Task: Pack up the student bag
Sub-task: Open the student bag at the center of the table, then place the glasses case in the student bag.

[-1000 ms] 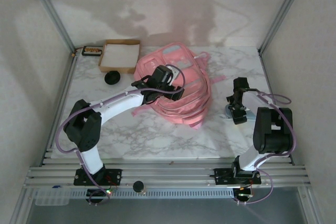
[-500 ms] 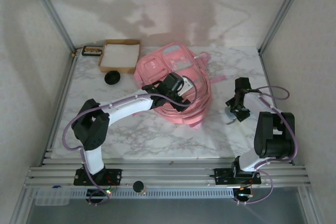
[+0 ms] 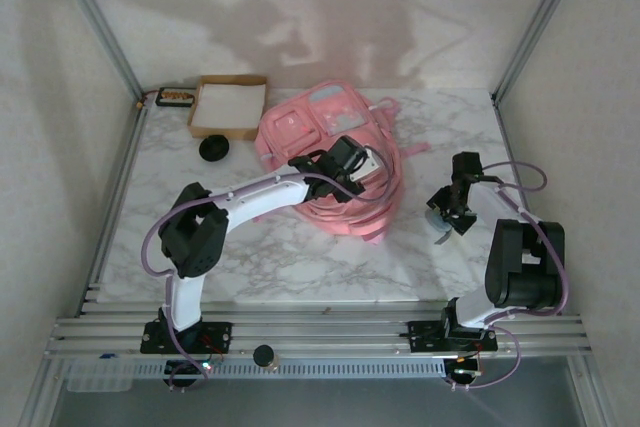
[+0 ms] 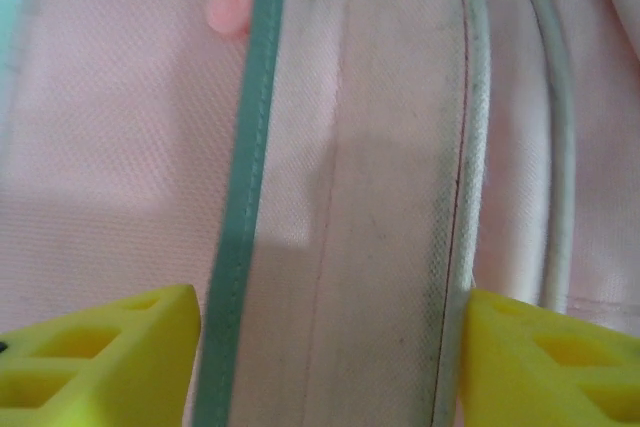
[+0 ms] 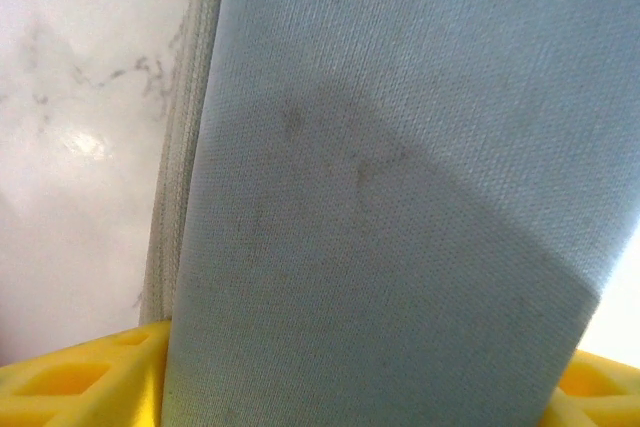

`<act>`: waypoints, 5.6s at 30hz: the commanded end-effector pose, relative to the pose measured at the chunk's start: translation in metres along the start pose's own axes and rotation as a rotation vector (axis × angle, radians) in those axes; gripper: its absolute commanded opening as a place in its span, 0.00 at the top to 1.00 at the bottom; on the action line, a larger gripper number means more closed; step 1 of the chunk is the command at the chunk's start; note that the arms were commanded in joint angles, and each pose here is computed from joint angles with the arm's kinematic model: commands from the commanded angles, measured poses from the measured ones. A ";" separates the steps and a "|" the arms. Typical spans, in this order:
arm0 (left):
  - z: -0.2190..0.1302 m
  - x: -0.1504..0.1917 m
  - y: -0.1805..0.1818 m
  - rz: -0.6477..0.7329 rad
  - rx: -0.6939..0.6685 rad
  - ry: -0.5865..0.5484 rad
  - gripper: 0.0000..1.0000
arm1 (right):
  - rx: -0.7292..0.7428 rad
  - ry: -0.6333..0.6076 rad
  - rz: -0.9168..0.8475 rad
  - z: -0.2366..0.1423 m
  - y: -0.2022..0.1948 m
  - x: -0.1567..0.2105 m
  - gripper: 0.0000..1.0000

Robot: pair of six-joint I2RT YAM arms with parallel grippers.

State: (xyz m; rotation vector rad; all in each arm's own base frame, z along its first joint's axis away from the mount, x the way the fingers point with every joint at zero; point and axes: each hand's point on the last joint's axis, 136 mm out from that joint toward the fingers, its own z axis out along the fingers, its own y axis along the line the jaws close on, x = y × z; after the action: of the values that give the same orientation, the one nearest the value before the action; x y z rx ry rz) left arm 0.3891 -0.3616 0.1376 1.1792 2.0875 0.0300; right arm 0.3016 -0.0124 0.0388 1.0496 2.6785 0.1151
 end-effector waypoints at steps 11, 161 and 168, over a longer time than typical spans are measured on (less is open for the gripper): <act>-0.004 0.001 0.024 0.000 -0.021 0.044 0.36 | -0.081 0.050 -0.060 0.000 0.012 0.009 0.30; -0.099 -0.145 0.047 -0.911 0.328 -0.392 1.00 | -0.895 0.023 -0.132 -0.131 0.230 0.035 0.28; -0.098 -0.146 0.043 -0.913 0.352 -0.395 1.00 | -0.933 0.129 -0.175 -0.136 0.224 0.064 0.58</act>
State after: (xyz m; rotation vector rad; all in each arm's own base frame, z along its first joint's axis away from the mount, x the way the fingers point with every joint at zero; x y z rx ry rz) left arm 0.4107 -0.4052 0.2365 0.2695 2.3038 -0.7842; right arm 0.3831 0.1842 0.1799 0.6034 2.3040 1.1767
